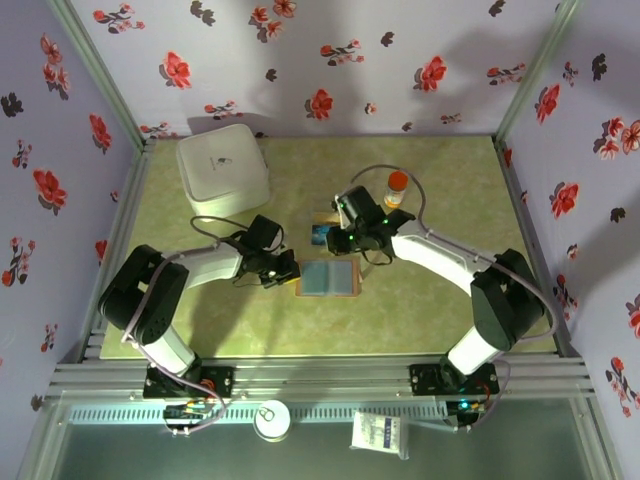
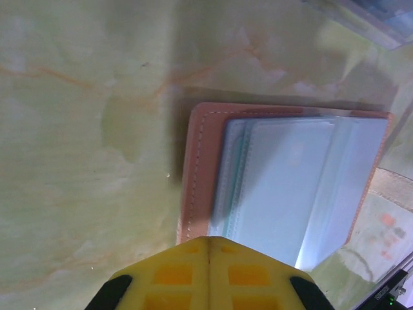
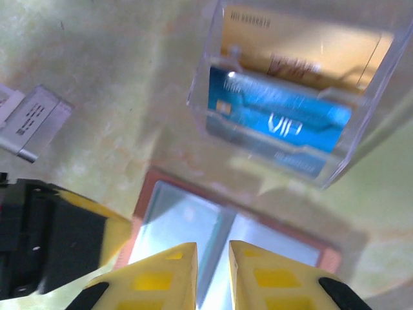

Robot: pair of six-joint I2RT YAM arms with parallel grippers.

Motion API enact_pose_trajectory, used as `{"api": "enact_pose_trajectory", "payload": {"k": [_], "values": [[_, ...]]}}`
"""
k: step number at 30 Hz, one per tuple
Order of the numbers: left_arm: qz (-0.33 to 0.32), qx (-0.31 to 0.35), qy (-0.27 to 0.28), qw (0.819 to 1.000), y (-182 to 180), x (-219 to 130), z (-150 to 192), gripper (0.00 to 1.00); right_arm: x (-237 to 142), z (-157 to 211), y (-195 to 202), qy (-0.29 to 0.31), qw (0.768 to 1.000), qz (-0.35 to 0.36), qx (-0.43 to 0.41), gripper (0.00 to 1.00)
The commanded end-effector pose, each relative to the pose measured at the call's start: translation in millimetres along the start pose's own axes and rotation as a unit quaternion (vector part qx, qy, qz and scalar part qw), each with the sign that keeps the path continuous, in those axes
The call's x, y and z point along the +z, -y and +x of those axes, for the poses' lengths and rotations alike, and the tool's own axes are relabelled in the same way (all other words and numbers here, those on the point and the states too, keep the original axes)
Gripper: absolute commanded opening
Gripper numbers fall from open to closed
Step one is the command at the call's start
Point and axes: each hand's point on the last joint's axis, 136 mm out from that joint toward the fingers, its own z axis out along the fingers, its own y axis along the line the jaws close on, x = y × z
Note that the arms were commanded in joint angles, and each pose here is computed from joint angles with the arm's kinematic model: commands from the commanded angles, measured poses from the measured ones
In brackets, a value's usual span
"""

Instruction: Take the credit cards out of the card holder

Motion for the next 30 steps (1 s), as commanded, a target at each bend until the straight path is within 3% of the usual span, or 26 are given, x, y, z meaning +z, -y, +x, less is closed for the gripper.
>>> {"api": "enact_pose_trajectory", "payload": {"k": [1, 11, 30], "values": [[0.009, 0.014, -0.005, 1.0, 1, 2, 0, 0.01, -6, 5, -16, 0.009, 0.995, -0.029, 0.094, 0.2], [-0.007, 0.013, -0.008, 1.0, -11, 5, 6, 0.0, 23, 52, -33, -0.074, 0.986, -0.065, 0.132, 0.3], [-0.032, 0.007, -0.007, 0.999, -25, -4, 15, 0.0, 36, 68, -40, -0.106, 0.982, -0.069, 0.14, 0.32]]}}
